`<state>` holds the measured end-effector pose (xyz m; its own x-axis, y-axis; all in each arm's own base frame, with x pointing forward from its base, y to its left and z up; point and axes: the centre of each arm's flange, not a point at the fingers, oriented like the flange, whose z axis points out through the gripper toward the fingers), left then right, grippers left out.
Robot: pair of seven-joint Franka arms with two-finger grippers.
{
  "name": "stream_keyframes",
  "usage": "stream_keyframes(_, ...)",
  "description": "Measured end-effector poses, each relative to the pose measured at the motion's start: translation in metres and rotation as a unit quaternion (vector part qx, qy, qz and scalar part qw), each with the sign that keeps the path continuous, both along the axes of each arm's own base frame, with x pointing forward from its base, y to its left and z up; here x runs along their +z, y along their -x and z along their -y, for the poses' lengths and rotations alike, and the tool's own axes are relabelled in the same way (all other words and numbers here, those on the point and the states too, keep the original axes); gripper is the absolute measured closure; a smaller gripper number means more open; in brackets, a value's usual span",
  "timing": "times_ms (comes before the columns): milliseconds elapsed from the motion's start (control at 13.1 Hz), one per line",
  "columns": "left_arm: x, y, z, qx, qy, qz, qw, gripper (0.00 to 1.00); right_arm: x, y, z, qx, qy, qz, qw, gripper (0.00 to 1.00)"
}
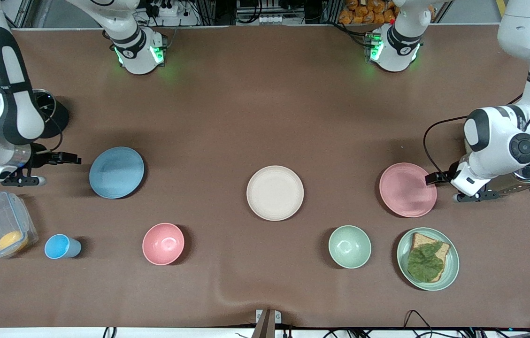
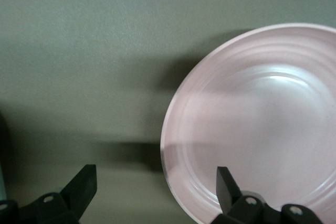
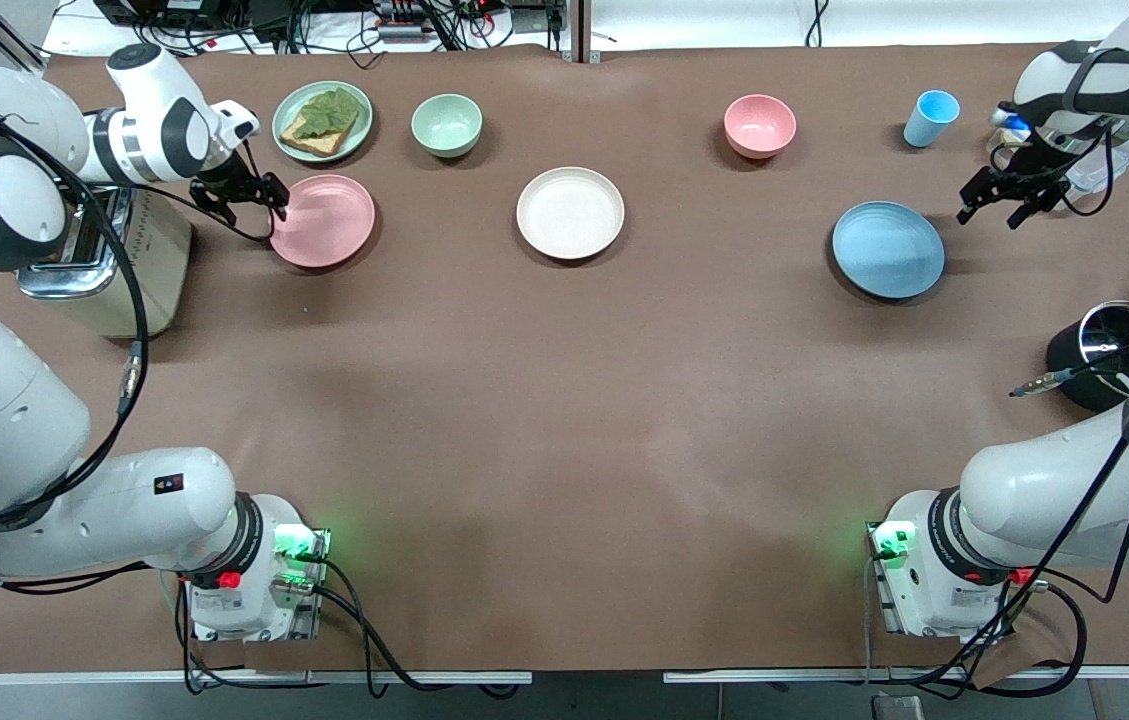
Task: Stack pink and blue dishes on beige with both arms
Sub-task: 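Grasp the pink plate with the left gripper while the right gripper grasps the blue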
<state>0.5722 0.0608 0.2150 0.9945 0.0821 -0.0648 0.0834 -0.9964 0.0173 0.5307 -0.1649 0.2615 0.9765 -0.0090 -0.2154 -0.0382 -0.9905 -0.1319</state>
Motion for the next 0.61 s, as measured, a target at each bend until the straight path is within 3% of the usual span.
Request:
stream_keyframes(382, -0.016, 0.003, 0.002, 0.0, 0.004, -0.012, 1.0, 0.0, -0.044, -0.004, -0.005, -0.015, -0.031, 0.013, 0.999, 0.0)
stream_keyframes(535, -0.02, 0.003, 0.005, 0.011, 0.014, -0.014, 1.0, 0.06, -0.06, -0.004, -0.006, -0.019, -0.043, 0.011, 0.999, 0.0)
stream_keyframes(611, -0.021, 0.003, 0.006, 0.015, 0.018, -0.015, 1.0, 0.15, -0.066, -0.005, -0.009, -0.02, -0.048, 0.008, 0.999, 0.0)
